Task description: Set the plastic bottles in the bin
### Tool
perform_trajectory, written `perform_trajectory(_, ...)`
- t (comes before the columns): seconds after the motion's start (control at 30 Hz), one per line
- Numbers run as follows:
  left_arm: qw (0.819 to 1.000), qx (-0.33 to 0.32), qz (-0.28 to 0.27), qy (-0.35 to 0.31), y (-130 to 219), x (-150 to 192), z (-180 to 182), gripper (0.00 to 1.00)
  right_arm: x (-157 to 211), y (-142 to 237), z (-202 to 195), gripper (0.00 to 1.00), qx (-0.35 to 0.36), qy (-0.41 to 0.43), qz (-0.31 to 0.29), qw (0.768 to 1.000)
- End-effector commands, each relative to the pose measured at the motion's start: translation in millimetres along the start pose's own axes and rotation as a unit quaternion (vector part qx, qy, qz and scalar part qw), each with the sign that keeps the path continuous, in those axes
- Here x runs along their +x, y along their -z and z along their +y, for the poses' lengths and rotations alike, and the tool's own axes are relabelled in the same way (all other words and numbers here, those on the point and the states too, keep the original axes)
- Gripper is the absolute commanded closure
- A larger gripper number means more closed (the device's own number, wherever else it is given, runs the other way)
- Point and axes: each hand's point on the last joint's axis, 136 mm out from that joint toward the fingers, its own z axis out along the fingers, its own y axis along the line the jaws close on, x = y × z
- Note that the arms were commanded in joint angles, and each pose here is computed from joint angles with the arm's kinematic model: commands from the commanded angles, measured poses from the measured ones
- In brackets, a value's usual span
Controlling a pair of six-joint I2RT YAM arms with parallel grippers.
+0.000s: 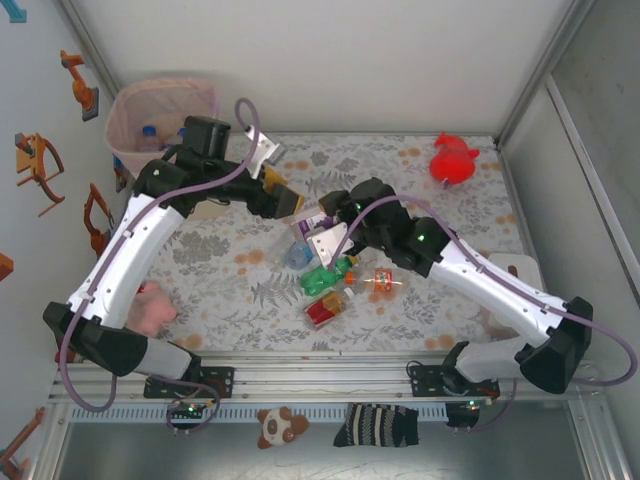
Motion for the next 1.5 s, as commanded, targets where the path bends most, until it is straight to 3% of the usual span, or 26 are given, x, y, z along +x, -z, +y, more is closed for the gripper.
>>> perform_trajectory(0.0,0.998,0.009,0.054,-0.037,-5,20,-15,0.22,-1,14,-16,0.47,0.047,0.078,0.017,0.996)
perform_trajectory(0.47,0.99,0.036,0.111,-0.075,-30,38,-40,0.21,-21,41,-11,0.48,0.075,0.145,-0.005,0.987)
perform_trajectory(0.73,0.984,0.076,0.135,-0.093,-42,42,-57,0.31,-27,48,-10,0.48,0.079,0.156,-0.014,0.984)
perform_trajectory(1.13,0.982,0.073,0.145,-0.101,-45,42,-56,0.49,-30,51,-7,0.47,0.073,0.164,-0.014,0.984)
perform_trajectory(1.33,0.982,0.064,0.146,-0.103,-45,42,-53,0.55,-27,51,-6,0.35,0.069,0.162,-0.006,0.984)
perform_trajectory(1.47,0.982,0.062,0.146,-0.104,-46,42,-52,0.58,-25,56,-4,0.12,0.066,0.152,-0.002,0.986)
